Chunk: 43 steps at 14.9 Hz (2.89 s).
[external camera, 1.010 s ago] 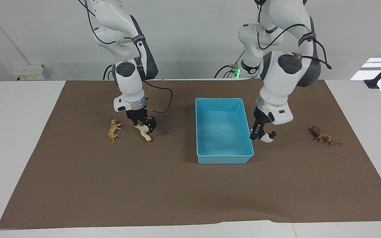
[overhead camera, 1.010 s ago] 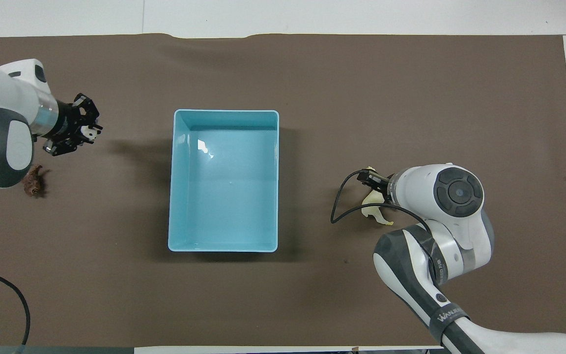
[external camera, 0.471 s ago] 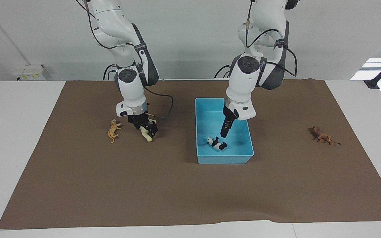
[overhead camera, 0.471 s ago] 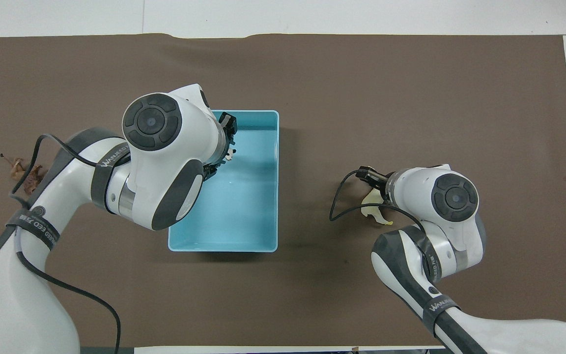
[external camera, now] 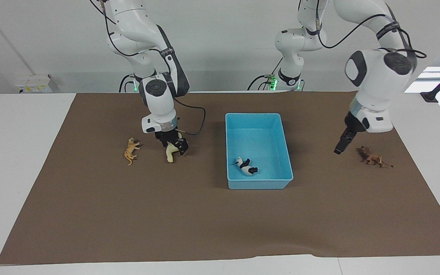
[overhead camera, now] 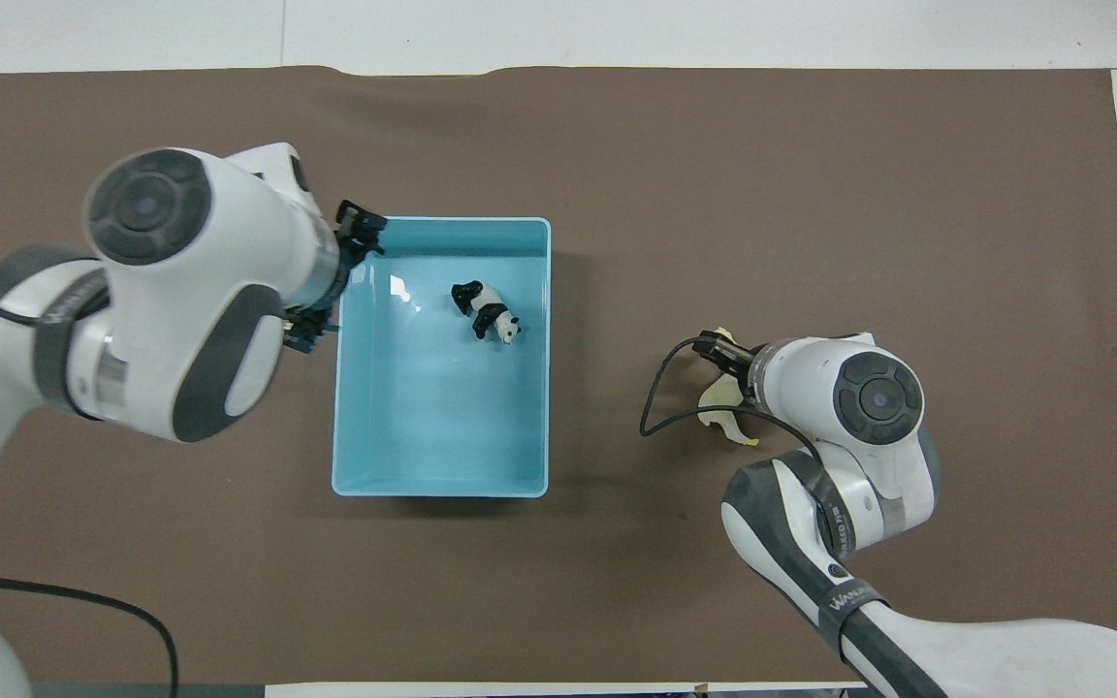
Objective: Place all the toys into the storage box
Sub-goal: 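Lift the llama with the right gripper while the left gripper returns, then lower the llama into the box while the left gripper grasps the horse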
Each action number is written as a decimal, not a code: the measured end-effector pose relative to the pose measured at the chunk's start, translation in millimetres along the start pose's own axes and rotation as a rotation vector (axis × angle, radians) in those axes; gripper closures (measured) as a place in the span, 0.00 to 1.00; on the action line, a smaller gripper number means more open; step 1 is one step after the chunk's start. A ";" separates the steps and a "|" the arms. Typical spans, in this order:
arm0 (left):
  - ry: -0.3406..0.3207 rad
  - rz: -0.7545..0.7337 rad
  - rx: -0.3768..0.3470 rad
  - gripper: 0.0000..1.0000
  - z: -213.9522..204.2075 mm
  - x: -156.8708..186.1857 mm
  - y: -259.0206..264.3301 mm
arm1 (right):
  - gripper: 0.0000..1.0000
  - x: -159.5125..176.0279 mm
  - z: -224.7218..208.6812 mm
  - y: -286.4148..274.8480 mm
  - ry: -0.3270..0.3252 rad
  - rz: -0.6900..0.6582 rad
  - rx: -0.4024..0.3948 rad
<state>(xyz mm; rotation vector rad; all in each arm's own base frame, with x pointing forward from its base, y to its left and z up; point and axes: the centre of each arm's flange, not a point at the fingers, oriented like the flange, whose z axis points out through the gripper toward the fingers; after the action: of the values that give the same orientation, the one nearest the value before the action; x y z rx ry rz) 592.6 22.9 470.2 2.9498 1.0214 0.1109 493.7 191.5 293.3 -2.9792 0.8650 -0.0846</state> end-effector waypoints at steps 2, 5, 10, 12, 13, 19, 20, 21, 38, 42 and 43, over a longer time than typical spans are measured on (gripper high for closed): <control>0.020 0.112 -0.006 0.00 11.7 27.5 -42.7 | 0.07 -1.6 -4.7 -5.6 -0.002 -0.001 -0.001; 0.060 0.073 -0.014 0.00 47.1 51.2 -98.1 | 0.25 2.2 -3.7 -2.3 0.003 0.008 0.003; 0.050 0.137 0.001 0.00 102.3 47.9 -153.1 | 0.57 9.4 1.3 7.7 0.037 0.031 0.048; 0.042 0.168 0.003 0.00 110.6 41.9 -153.3 | 0.57 9.5 0.5 6.8 0.030 0.013 0.038; 0.039 0.177 0.003 0.00 115.1 38.8 -153.7 | 0.57 11.3 -3.3 4.5 0.017 0.002 0.019; 0.043 0.258 0.008 0.00 139.0 29.9 -176.8 | 0.57 34.2 -176.8 -79.1 -0.120 -0.012 -0.014; 0.042 0.264 0.009 0.00 143.5 29.4 -180.8 | 0.57 28.8 -204.7 -98.0 -0.130 -0.018 0.010; 0.039 0.269 0.009 0.00 149.4 28.6 -181.8 | 0.57 19.8 -223.4 -119.1 -0.132 -0.023 0.027; 0.072 0.275 -0.009 0.61 161.0 36.0 -160.2 | 0.01 -117.8 -105.9 -295.7 -0.048 0.005 -0.003; 0.024 0.223 -0.008 0.61 115.7 45.4 -108.3 | 0.00 -52.4 -155.4 -256.2 -0.042 -0.036 -0.046; 0.011 0.186 -0.009 0.61 95.9 40.7 -77.9 | 0.00 -19.2 -178.8 -232.7 -0.047 -0.066 -0.055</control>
<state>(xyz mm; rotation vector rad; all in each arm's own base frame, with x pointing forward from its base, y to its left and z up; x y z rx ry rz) 583.4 109.9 373.9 3.0330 0.7433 0.1335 590.5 394.3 483.0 -3.0475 0.7769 0.0076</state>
